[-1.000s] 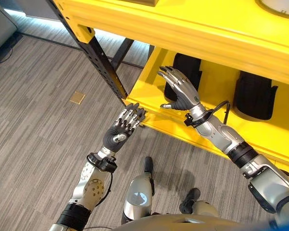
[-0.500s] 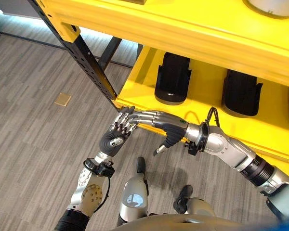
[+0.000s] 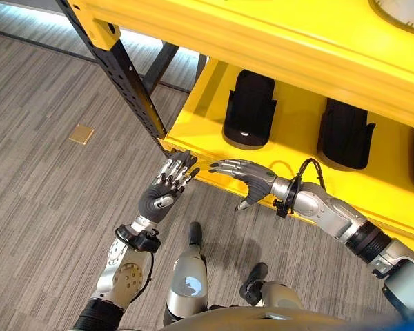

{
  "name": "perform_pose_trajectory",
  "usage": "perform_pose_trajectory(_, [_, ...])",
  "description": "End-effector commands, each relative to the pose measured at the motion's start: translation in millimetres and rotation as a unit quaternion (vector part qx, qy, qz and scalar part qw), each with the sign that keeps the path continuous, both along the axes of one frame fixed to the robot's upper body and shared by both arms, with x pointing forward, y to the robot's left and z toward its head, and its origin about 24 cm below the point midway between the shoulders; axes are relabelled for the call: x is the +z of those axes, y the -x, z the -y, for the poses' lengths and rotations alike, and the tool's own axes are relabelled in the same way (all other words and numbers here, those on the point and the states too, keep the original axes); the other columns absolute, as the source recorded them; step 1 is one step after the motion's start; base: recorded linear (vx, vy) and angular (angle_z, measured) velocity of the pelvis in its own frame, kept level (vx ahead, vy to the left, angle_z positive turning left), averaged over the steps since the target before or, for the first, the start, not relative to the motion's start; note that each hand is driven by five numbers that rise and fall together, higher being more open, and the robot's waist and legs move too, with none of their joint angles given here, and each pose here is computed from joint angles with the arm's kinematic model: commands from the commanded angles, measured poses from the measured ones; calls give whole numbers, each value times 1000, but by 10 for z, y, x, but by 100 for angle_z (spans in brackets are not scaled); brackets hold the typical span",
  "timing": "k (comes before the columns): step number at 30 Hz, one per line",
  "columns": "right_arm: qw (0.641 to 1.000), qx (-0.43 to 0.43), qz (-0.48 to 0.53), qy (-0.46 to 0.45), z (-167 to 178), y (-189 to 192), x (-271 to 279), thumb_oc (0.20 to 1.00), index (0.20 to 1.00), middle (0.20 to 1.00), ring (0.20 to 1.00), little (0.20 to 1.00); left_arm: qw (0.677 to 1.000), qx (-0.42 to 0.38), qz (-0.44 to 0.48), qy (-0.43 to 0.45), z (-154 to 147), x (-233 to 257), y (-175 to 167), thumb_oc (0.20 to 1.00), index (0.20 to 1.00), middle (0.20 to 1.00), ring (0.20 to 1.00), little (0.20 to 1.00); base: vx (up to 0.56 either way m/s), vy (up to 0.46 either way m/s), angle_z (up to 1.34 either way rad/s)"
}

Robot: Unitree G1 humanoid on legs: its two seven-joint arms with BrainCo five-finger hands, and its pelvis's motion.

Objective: Move parts from the plastic box to the shelf.

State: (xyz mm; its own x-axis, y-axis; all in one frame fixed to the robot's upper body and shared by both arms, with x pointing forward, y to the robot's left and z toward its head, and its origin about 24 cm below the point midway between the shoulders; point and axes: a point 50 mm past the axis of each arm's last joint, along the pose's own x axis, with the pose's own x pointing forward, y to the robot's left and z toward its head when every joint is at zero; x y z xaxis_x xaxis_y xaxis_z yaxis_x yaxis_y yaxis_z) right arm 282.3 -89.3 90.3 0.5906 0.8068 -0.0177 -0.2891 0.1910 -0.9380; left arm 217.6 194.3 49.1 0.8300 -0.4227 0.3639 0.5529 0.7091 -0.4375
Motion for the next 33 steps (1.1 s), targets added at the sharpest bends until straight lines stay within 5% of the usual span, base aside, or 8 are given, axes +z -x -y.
perform_pose_trajectory(1, [997, -1, 58, -42, -62, -51, 206, 1000, 1000, 1000, 1000, 1000, 999, -20, 50, -5, 39, 175, 14, 1000, 1000, 1000, 1000, 1000, 31, 17, 1])
perform_pose_trajectory(33, [982, -181, 54, 31, 189, -596, -39, 1000, 1000, 1000, 1000, 1000, 997, -46, 54, -3, 120, 249, -169, 1000, 1000, 1000, 1000, 1000, 8, 1, 1])
